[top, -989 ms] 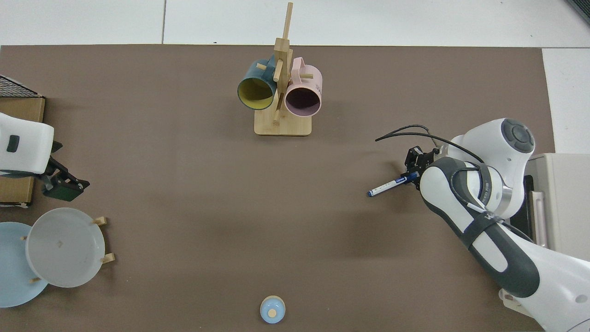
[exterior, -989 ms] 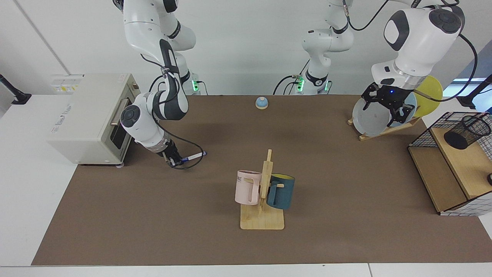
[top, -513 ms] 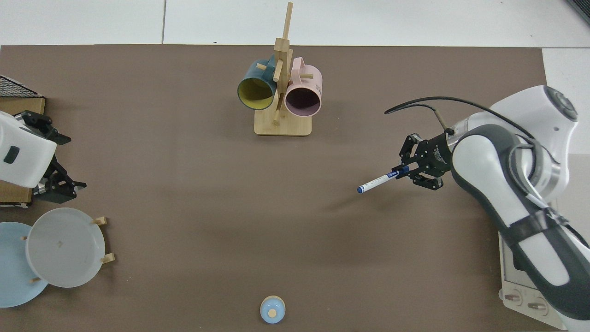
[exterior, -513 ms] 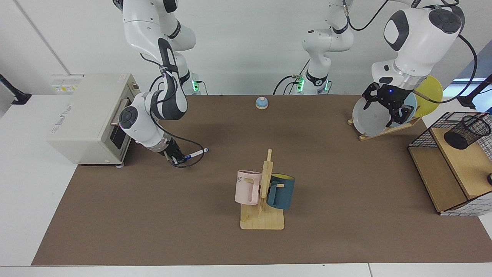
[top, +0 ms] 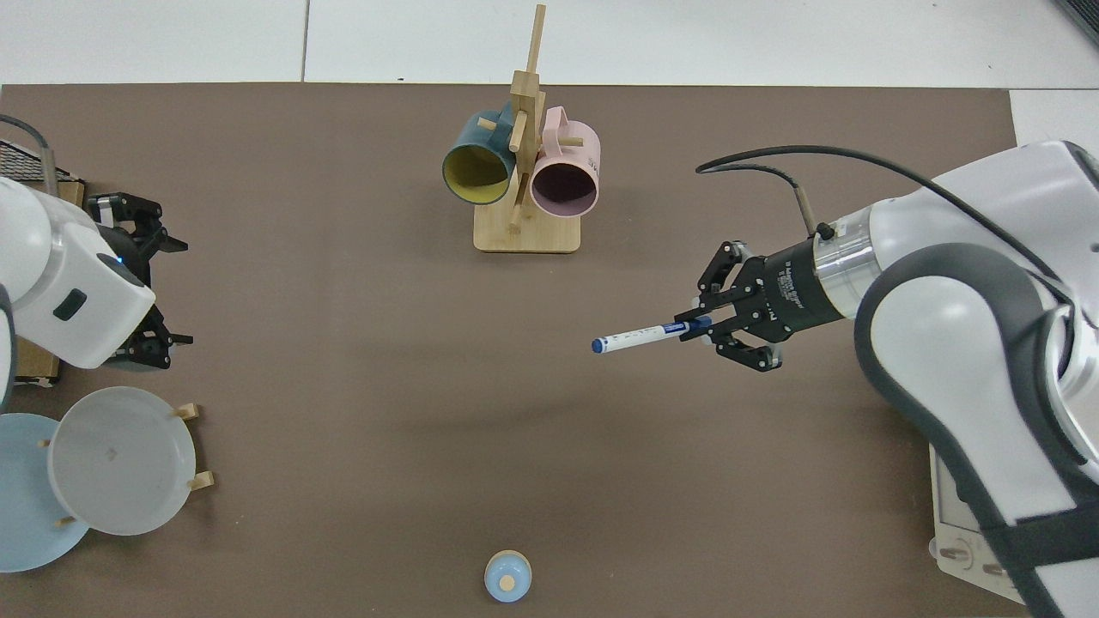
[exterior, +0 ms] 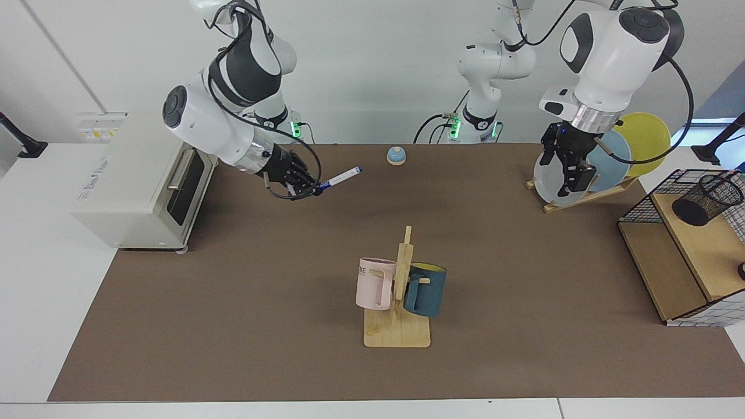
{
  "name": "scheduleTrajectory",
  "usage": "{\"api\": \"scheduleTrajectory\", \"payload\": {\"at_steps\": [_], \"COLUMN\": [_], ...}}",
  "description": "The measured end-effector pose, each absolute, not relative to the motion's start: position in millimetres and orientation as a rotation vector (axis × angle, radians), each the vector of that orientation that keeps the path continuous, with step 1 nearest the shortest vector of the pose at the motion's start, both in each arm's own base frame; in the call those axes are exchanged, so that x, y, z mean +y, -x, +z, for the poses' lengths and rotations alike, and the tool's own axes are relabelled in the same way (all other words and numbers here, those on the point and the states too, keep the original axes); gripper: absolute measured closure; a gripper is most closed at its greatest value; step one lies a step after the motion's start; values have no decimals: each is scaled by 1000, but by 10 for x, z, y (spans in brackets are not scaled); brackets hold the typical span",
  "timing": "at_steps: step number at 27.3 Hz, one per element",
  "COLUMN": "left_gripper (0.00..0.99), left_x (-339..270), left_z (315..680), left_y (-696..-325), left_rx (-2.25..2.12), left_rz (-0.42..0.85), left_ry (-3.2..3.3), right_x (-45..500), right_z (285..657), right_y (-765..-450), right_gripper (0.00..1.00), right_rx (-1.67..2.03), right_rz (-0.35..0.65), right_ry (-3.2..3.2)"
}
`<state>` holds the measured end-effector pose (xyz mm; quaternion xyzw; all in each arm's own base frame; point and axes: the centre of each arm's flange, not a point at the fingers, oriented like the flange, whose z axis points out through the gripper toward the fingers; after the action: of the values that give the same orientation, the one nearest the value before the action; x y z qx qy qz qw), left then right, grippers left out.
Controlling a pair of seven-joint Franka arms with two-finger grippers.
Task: Put markers into pen holder
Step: 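Carry the marker to the middle with the right gripper while the left gripper approaches, then grasp the marker tip with the left gripper while the right gripper releases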
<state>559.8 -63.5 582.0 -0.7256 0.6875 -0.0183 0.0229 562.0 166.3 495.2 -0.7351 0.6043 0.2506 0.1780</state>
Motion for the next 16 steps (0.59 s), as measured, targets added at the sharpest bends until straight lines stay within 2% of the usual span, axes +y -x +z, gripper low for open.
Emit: {"api": "scheduleTrajectory", "payload": {"at_steps": [6,11,16], "left_gripper": [0,0,0], "left_x": [-938,-1298,-1708], "left_z": [6091,6274,6296], "left_y": [-5527,-5421,-5300], "left_rx": [2084,2093,2161], "left_rz": [-72,-82,-84], "left_ry": [2284,2275,2215], "right_x": [2350,2735,3078], "right_z": [5145,5225,5298], "right_y": [-5424,-5338,-5243], "right_gripper": [833,833,833], "right_rx": [1764,1818,1863], "right_rz": [759,737,706], "right_ry": [2011,1929,1849]}}
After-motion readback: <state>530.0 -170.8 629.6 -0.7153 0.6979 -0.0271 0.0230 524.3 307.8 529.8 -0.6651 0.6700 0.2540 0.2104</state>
